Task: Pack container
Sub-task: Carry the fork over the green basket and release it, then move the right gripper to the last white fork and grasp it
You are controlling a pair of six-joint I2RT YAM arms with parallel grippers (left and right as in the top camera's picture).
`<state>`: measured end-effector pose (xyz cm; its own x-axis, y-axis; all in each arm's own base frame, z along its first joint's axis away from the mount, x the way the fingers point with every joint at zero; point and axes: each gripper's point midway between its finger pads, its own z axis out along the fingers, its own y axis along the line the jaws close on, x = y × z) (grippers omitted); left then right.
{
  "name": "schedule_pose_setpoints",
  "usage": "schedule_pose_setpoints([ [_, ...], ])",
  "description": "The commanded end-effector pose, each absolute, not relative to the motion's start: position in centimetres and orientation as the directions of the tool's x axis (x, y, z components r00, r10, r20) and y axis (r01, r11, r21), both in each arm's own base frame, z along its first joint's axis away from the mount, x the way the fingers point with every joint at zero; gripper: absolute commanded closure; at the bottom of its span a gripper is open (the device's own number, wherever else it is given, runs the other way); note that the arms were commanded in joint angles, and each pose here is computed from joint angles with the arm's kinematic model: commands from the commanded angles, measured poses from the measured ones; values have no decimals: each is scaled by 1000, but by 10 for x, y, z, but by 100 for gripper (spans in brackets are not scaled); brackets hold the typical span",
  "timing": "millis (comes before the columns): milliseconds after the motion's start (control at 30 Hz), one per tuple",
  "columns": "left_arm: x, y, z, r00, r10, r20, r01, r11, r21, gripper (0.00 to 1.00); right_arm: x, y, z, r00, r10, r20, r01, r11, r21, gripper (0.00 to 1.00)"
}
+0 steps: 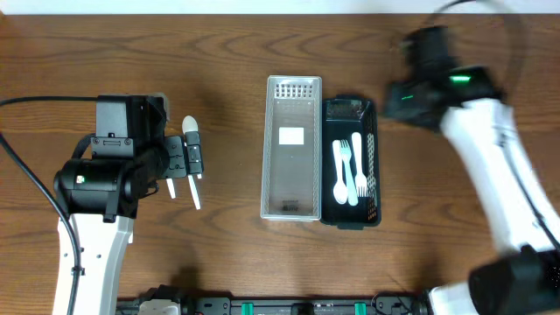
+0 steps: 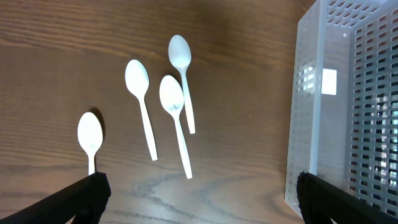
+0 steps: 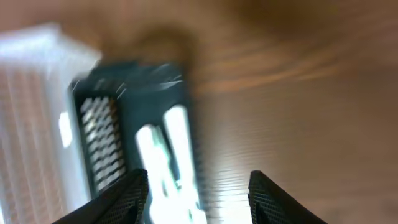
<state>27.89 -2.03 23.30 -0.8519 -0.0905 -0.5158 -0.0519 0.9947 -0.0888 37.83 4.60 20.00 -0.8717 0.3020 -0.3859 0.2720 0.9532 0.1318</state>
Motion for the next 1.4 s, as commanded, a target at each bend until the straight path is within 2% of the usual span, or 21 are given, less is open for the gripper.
schedule_pose_setpoints([
  [0,281,-19,238,-846,-75,-528,-43,996,-73,2,364,-32,221,-792,433,-430,449,891,70,44],
  [133,281,-19,238,-846,-75,-528,-43,996,-73,2,333,-114,211,-696,613,-374,647,761,41,39],
  [267,281,-19,239,-845,-75,-529,-43,996,-74,2,301,-175,194,-627,699,-343,743,669,3,33],
  [333,281,-19,239,-846,-75,-529,-43,996,-73,2,287,-202,180,-629,704,-329,752,658,-28,30],
  [467,281,-19,239,-846,-75,-529,-43,996,-73,2,267,-235,140,-652,704,-282,747,661,-76,14],
  [700,282,-19,239,-845,-75,-529,-43,996,-74,2,250,-252,81,-630,750,-201,775,625,-93,7],
  [1200,282,-19,239,-845,-75,-529,-43,996,-74,2,256,-243,-7,-648,762,-12,761,646,-66,9],
  [1300,282,-19,239,-845,-76,-529,-43,996,-74,2,255,-241,-14,-648,762,5,760,647,-68,12],
  [1367,281,-19,239,-845,-75,-529,-43,996,-74,2,255,-242,-15,-648,762,6,760,646,-68,18],
])
